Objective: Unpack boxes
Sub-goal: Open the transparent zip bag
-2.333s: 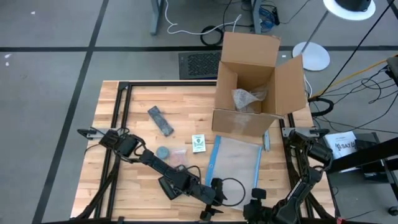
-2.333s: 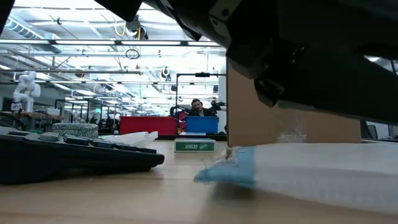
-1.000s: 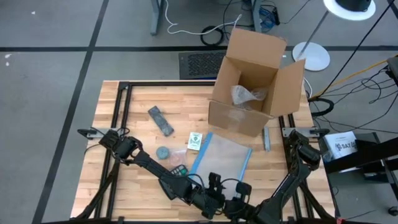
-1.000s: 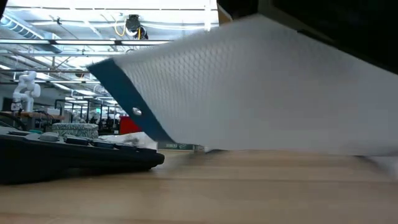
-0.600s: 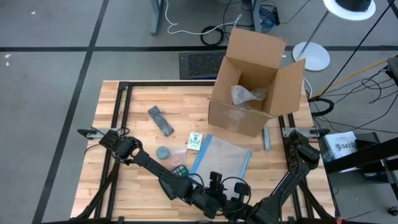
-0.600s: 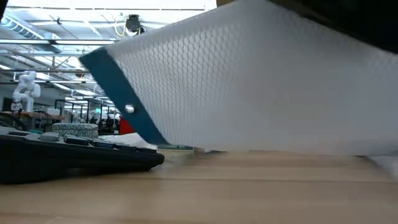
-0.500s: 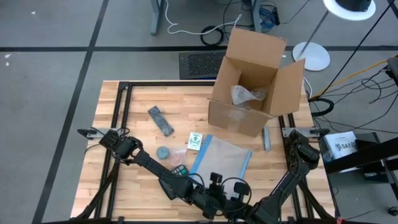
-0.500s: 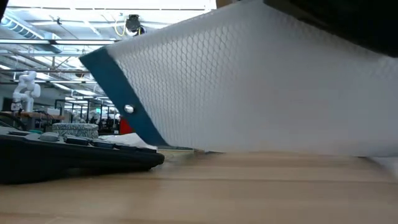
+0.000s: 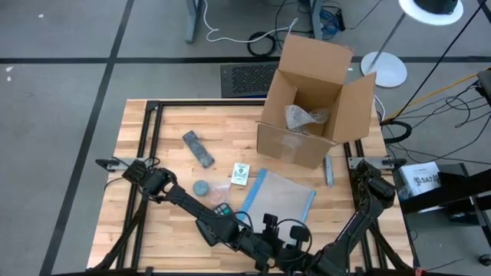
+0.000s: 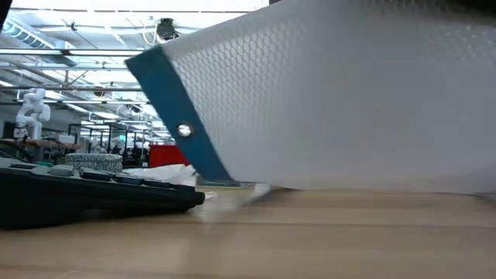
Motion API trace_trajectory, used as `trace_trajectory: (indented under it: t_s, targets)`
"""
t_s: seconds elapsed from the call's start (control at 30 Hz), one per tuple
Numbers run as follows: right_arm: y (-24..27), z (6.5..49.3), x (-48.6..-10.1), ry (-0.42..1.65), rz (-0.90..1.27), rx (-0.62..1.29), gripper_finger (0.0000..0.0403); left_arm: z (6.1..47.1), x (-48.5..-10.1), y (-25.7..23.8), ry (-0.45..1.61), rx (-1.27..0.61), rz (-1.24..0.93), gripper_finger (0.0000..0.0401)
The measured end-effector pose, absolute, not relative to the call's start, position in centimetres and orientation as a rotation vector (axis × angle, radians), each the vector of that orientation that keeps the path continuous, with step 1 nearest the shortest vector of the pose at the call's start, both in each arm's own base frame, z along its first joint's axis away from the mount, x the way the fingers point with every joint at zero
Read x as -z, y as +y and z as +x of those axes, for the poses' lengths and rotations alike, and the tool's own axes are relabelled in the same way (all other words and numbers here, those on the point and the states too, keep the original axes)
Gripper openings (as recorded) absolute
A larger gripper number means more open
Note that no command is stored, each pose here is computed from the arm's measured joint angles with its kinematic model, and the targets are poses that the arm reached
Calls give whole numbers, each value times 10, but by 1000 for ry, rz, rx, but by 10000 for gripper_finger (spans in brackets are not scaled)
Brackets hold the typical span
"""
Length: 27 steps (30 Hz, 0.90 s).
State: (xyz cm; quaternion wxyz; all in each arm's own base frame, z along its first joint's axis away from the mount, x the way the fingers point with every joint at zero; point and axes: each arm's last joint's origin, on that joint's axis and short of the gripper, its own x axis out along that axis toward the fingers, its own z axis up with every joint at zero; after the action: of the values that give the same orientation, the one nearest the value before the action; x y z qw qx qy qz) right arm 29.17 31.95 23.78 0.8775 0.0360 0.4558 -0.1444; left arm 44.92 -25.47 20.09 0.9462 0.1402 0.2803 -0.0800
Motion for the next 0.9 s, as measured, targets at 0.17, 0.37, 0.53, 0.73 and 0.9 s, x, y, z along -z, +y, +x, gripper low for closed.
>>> trace_trajectory:
  t_s: [0.17, 0.37, 0.53, 0.73, 0.9]
  targets:
    - [320, 292, -238, 951, 78, 299, 0, 449, -201, -255, 577, 212, 273, 44]
    - [317, 289, -237, 955, 82, 346, 0, 446, -197, -255, 624, 240, 279, 6]
    - [317, 280, -239, 950, 72, 399, 21, 445, -196, -256, 642, 232, 292, 3]
    - [323, 270, -257, 897, 62, 415, 90, 445, -198, -257, 628, 238, 294, 2]
    - [329, 257, -269, 878, 71, 428, 151, 443, -207, -256, 609, 239, 308, 1]
